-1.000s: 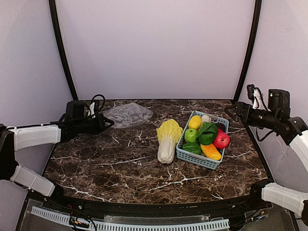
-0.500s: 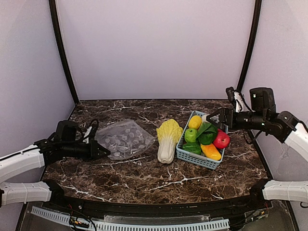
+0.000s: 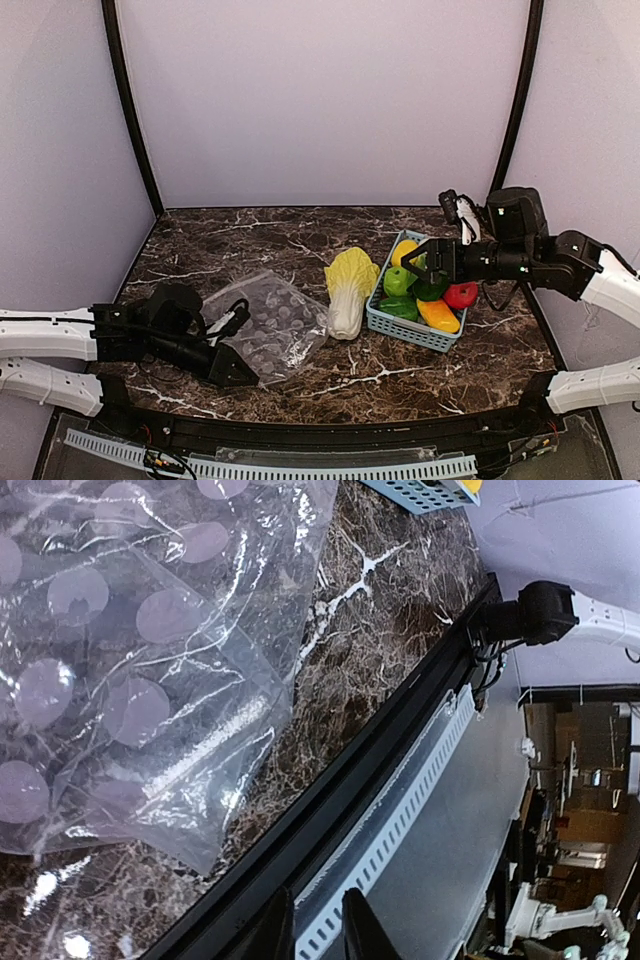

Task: Place the food in the zip-top bag and seal the zipper
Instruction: Move the zipper food storage bag to the center of the board, then pick up the zipper food storage bag at the center of the board.

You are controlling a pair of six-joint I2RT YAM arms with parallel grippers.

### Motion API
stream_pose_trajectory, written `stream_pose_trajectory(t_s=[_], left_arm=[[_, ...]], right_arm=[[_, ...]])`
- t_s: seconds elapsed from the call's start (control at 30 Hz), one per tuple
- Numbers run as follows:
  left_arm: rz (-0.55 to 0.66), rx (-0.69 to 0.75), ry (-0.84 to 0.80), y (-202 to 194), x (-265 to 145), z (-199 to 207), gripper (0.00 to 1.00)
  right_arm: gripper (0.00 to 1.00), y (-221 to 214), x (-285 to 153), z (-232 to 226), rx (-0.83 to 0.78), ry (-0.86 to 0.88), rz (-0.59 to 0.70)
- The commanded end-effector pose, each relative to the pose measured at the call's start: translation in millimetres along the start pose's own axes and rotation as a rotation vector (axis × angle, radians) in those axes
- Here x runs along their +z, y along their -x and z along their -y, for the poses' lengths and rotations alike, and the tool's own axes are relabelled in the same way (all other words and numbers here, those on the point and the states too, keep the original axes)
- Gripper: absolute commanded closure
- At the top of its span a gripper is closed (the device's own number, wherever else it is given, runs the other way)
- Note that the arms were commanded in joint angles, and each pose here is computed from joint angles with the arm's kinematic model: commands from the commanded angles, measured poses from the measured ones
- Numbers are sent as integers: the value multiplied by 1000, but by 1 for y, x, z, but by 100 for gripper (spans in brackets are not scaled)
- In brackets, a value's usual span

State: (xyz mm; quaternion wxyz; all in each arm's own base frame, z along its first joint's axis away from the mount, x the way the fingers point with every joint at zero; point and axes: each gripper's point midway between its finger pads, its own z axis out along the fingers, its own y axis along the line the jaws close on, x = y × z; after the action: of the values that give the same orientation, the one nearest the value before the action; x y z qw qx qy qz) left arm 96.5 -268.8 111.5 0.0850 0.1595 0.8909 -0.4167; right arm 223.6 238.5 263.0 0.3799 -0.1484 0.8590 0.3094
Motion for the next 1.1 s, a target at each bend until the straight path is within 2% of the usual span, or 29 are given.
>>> stream_pose_trajectory(t_s=[0.0, 0.03, 0.07, 0.1, 0.13, 0.17, 0.2, 0.27, 0.4, 0.6, 0.8, 0.9, 1.07], left_arm=[[13, -28, 4, 5, -1, 14, 71], [20, -26, 13, 6, -4, 15, 64], [31, -31, 54, 9, -8, 12, 52], [20, -34, 95, 6, -13, 5, 47], [62, -15, 122, 15, -21, 7, 38], [51, -23, 175, 11, -26, -1, 34], [95, -6, 199, 20, -35, 1, 27], [132, 0, 222, 28, -47, 1, 20], [211, -21, 236, 56, -66, -6, 17], [336, -109, 305, 101, -81, -51, 16], [554, -242, 353, 147, -103, -105, 17], [592, -353, 376, 143, -104, -141, 18], [668, -453, 397, 139, -111, -176, 20]], right_arm=[[9, 14, -8, -6, 11, -10, 76], [9, 14, -10, -7, 10, -10, 82], [9, 15, -13, -7, 11, -9, 90], [9, 15, -16, -7, 11, -9, 96], [9, 15, -18, -7, 11, -10, 101], [9, 16, -20, -7, 11, -10, 106], [9, 16, -21, -6, 11, -12, 107], [9, 15, -23, -4, 9, -21, 106], [9, 14, -22, -4, 3, -29, 100], [9, 14, -20, -6, 14, -20, 93], [9, 15, -26, -5, 22, -24, 104], [9, 16, -29, -4, 24, -34, 111], [9, 14, -31, -1, 32, -42, 111]])
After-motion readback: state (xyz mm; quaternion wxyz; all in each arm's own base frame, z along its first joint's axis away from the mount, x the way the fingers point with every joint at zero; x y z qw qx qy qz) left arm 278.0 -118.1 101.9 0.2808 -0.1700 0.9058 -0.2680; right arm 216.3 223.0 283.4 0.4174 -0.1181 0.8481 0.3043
